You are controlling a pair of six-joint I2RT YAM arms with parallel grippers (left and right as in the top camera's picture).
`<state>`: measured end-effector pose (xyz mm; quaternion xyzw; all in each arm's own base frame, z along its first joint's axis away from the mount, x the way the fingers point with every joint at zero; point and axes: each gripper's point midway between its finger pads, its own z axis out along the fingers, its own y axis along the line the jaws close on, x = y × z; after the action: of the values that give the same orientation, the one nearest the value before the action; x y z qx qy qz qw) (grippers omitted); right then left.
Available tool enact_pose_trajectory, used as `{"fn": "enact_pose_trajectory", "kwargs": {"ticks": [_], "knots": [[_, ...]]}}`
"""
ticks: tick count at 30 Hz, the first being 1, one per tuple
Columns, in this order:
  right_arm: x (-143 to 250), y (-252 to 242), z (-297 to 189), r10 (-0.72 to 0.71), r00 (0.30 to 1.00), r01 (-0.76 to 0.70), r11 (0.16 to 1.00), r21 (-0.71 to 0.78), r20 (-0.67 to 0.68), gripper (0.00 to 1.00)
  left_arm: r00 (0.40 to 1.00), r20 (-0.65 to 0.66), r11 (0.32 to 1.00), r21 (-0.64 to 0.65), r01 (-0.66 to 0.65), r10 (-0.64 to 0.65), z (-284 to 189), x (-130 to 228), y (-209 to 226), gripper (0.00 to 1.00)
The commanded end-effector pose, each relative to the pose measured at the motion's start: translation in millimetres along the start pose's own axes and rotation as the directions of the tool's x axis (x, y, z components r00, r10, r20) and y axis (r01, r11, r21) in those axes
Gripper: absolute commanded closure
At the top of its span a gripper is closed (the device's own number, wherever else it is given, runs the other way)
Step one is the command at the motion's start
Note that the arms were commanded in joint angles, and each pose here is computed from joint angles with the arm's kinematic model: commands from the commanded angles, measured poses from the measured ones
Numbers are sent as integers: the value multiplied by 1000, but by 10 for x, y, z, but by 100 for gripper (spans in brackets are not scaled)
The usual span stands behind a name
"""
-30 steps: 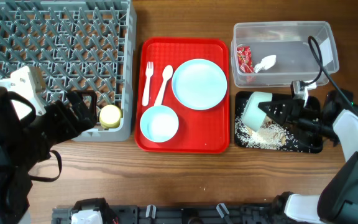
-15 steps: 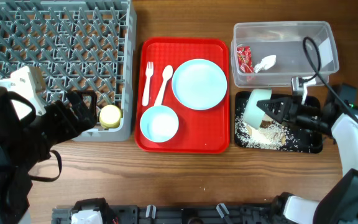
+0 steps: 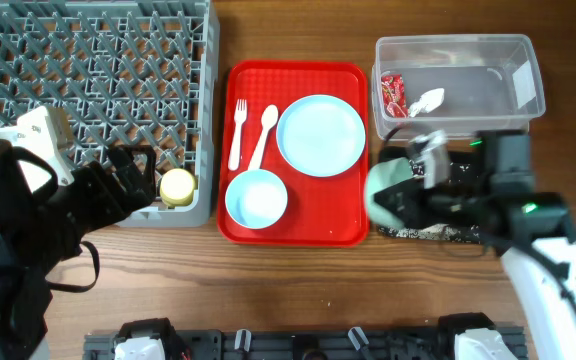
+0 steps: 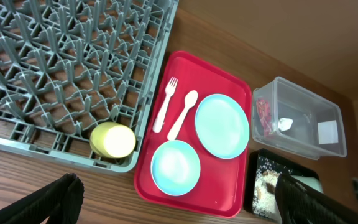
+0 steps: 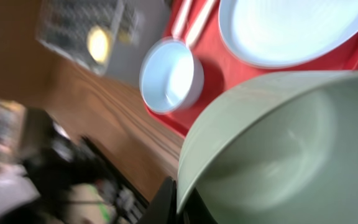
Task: Sort waste into correct bins and load items into the dishwasher rack
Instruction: 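Return the empty green bowl to the red tray and release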
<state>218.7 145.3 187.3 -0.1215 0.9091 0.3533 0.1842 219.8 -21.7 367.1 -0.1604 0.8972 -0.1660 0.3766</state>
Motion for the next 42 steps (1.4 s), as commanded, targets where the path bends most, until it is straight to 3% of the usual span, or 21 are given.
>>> {"fn": "enact_pose_trajectory", "kwargs": {"ticks": [1,4,8,16,18,20,22,35,38,39,42], "knots": [[71,-169,241,31,999,-21,943,332,-23,96,1000,6,1000,22,-15,15,-30,-8,-48,0],[131,-70,578,-11,998,35,915,403,-63,96,1000,6,1000,22,-15,15,-30,-8,-48,0],[164,100,1130,-95,988,135,920,368,-125,96,1000,6,1000,21,-15,15,-30,-8,-48,0],[173,-160,1588,-65,985,128,897,423,-160,95,1000,6,1000,22,-15,15,-30,-8,-48,0],[144,-112,1576,-94,982,153,901,405,-163,66,1000,6,1000,22,-15,15,-30,-8,-48,0],[132,-11,1561,-136,974,194,913,359,-181,49,1000,6,1000,22,-15,15,-30,-7,-48,0],[79,80,1489,-148,974,200,918,344,-172,44,1000,6,1000,22,-15,15,-30,-8,-48,0],[-627,1006,575,-290,957,281,925,254,-4,39,1000,6,1000,22,-15,15,-30,-8,-48,0],[-778,1217,415,-310,949,290,932,218,60,28,1000,6,1000,22,-15,15,-30,-8,-48,0],[-827,1310,328,-318,944,296,934,199,89,0,1000,6,1000,22,-15,15,-30,-8,-48,0],[-802,1510,176,-317,941,303,946,118,118,0,1000,6,1000,22,-15,15,-30,-8,-48,0]]}}
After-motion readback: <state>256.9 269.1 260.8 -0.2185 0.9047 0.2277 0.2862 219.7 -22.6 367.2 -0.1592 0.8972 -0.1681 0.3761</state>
